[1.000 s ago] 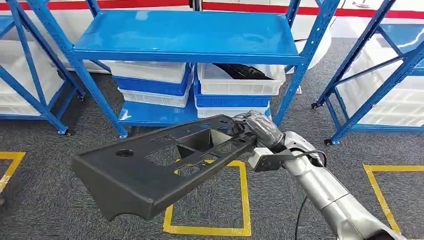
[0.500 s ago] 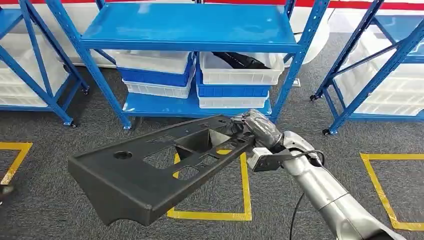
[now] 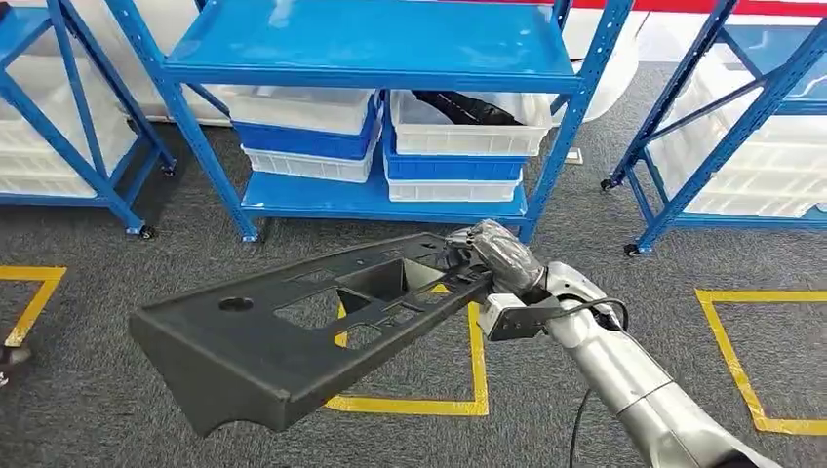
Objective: Take the parts from the cabinet and place them on the table.
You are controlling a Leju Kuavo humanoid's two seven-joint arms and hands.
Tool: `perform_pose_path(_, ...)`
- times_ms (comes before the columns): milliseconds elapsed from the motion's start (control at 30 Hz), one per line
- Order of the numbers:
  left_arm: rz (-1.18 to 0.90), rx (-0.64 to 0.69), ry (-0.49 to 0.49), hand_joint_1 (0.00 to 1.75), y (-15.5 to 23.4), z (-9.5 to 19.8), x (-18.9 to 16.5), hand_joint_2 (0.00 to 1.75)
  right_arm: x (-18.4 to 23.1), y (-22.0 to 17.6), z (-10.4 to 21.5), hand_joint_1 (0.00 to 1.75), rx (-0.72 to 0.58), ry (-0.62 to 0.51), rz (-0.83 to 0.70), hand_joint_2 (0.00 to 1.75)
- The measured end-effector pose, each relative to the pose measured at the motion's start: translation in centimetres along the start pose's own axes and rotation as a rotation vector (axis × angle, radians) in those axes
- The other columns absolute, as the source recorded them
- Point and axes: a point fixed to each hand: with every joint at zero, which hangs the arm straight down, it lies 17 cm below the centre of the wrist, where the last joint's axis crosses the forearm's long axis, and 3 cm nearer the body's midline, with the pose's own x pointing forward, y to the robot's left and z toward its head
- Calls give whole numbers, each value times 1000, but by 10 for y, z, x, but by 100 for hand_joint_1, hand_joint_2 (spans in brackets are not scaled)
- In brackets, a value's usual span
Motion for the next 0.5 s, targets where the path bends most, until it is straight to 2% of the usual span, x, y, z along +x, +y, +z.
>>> perform_pose_path(500, 9, 18, 27, 0, 2, 1, -5, 175, 6, 16, -16, 162, 6, -15, -31, 175)
